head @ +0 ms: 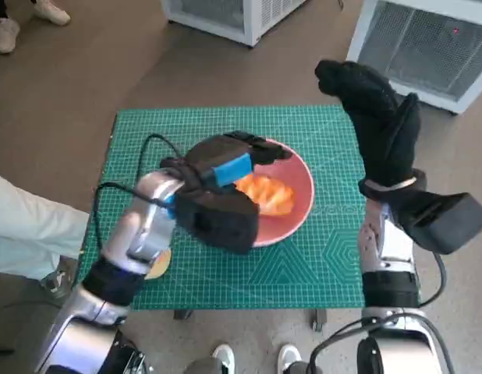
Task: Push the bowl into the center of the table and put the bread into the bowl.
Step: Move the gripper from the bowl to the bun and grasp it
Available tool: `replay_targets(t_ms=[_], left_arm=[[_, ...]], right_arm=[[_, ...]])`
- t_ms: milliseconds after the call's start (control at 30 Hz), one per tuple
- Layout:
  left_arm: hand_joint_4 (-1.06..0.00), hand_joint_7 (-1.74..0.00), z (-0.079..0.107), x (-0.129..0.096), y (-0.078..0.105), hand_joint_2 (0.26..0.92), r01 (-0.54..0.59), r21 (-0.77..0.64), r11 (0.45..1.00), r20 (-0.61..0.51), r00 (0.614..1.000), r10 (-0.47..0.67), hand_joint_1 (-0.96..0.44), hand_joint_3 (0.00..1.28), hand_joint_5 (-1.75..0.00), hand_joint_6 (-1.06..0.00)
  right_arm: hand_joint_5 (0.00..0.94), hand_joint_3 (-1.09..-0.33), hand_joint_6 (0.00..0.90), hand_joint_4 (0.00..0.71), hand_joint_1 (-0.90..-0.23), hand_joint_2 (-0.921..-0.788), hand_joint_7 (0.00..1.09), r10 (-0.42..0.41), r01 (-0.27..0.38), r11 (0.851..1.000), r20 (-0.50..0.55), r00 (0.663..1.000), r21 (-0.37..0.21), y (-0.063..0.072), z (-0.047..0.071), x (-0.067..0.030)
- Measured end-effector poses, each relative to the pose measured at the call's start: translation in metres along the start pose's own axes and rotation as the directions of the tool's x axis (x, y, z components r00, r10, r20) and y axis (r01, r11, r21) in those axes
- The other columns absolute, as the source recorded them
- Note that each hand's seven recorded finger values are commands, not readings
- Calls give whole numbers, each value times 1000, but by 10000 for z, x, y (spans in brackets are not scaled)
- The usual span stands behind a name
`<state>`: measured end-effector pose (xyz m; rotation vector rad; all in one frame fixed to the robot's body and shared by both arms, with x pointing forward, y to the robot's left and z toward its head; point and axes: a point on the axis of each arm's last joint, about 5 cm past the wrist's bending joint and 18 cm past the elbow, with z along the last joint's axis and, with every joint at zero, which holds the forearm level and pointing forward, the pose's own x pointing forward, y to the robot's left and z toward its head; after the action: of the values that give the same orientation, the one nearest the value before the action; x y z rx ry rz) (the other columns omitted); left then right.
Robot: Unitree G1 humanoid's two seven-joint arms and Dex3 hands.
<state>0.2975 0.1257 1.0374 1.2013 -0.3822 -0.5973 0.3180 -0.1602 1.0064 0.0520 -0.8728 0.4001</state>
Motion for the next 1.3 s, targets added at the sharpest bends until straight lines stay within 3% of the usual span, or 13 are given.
replay_targets(t_ms=[600, 933, 1300], left_arm=[[-146, -8, -100, -934, 493, 709, -115, 18, 993, -69, 991, 116, -274, 0, 0, -310], [-126, -1, -89, -1376, 544, 690, -78, 20, 997, -215, 973, 80, -161, 0, 0, -295], [-101, 0, 25, -1629, 595, 688, 25, 13, 1000, -271, 962, -20, -102, 0, 0, -279]], right_arm=[[0, -744, 63, 233, -733, -921, 507, 7, -7, 1000, -6, 1000, 8, 22, -8, 7], [0, -749, 61, 231, -725, -921, 509, 8, -8, 1000, -7, 1000, 11, 37, -13, 13], [0, -755, 55, 227, -722, -921, 515, 10, -10, 1000, -8, 1000, 15, 52, -18, 26]])
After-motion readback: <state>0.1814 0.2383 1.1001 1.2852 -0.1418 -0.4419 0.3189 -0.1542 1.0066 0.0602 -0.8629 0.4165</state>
